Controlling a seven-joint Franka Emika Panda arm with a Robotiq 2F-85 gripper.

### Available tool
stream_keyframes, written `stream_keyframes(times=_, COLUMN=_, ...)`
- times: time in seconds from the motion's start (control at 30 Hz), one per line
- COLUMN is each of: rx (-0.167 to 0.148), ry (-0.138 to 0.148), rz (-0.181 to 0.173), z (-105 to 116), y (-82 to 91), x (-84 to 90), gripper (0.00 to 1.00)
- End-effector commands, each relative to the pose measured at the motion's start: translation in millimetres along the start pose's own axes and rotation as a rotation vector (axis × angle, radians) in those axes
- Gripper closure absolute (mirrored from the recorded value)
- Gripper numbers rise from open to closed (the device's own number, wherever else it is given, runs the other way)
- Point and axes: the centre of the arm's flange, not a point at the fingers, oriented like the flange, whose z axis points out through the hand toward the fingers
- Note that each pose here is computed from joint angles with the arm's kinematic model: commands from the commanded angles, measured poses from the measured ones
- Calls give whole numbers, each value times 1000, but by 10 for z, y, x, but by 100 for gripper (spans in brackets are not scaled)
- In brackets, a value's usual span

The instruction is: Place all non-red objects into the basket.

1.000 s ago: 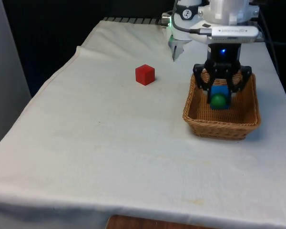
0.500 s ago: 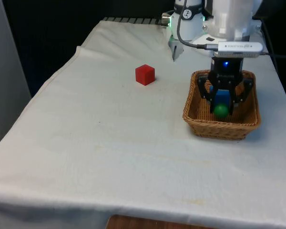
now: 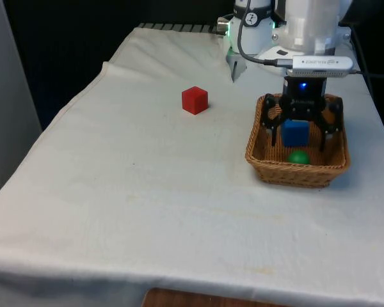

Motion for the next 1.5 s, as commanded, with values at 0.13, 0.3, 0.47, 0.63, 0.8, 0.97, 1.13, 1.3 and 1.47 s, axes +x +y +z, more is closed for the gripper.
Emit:
stream_keyframes(times=0.13, rx=1, ry=2, rz=0, z=-4, y=1, x=0, gripper=0)
stream_keyframes(times=0.3, rx=0, ry=3, rz=4, z=-105, y=14, x=2, gripper=0)
stream_keyframes(times=0.47, rx=4, ry=3, rz=15, z=-275, y=57, x=7, gripper=0)
stream_keyframes(times=0.63, rx=6, ry=3, rz=22, z=-464, y=200, x=28, gripper=0)
stream_keyframes(times=0.8, rx=6, ry=5, rz=23, z=-616, y=352, x=54, gripper=0)
stream_keyframes(times=0.97, rx=5, ry=6, rz=24, z=-748, y=540, x=83, gripper=0)
stream_keyframes(times=1.13, rx=2, ry=6, rz=26, z=-806, y=670, x=84, gripper=0)
stream_keyframes(times=1.3, rx=-6, ry=8, rz=28, z=-839, y=805, x=86, gripper=0)
stream_keyframes(times=1.47, rx=-2, ry=10, rz=26, z=-963, y=974, x=-39, gripper=0)
